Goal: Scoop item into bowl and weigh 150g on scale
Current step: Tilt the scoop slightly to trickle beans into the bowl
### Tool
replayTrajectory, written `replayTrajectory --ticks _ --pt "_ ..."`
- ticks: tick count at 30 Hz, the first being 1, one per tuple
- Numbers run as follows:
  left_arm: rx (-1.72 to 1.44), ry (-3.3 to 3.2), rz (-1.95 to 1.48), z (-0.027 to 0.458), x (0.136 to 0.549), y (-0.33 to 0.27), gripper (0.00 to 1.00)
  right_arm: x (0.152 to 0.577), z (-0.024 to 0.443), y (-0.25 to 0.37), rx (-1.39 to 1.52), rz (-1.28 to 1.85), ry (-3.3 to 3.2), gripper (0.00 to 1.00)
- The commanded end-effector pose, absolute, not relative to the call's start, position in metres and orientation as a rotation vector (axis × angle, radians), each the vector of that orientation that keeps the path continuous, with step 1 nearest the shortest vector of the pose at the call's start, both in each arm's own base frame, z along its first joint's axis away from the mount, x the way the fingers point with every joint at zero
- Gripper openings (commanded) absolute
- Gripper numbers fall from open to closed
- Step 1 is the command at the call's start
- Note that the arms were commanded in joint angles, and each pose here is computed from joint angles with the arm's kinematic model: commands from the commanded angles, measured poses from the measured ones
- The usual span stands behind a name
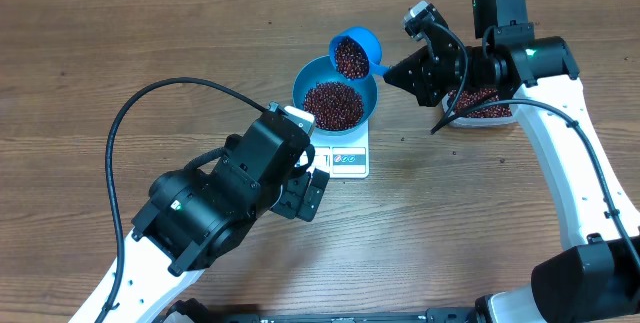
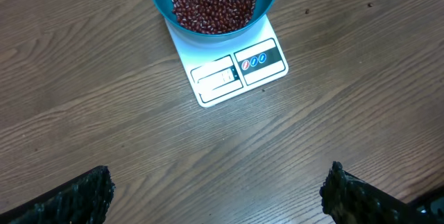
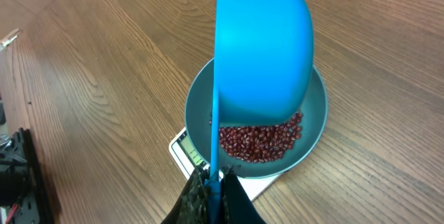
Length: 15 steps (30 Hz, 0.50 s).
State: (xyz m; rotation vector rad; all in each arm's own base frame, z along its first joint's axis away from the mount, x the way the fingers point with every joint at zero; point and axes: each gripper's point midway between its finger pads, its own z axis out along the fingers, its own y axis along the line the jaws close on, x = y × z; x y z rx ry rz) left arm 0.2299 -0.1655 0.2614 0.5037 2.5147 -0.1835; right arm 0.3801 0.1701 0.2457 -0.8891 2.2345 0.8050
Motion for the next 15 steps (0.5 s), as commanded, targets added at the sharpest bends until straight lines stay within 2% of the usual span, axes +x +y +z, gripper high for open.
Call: replayTrajectory --ticks 1,15 --pt "0.507 2.478 -0.179 0.2717 0.2325 -0.1635 1.0 0.3799 0.2718 0.1705 -0.938 0.761 2.135 0.04" --pt "0.507 2.478 -0.179 0.2717 0.2325 -0.1635 0.99 0.3831 0.2743 0.171 -1.048 0.696 2.046 0.04"
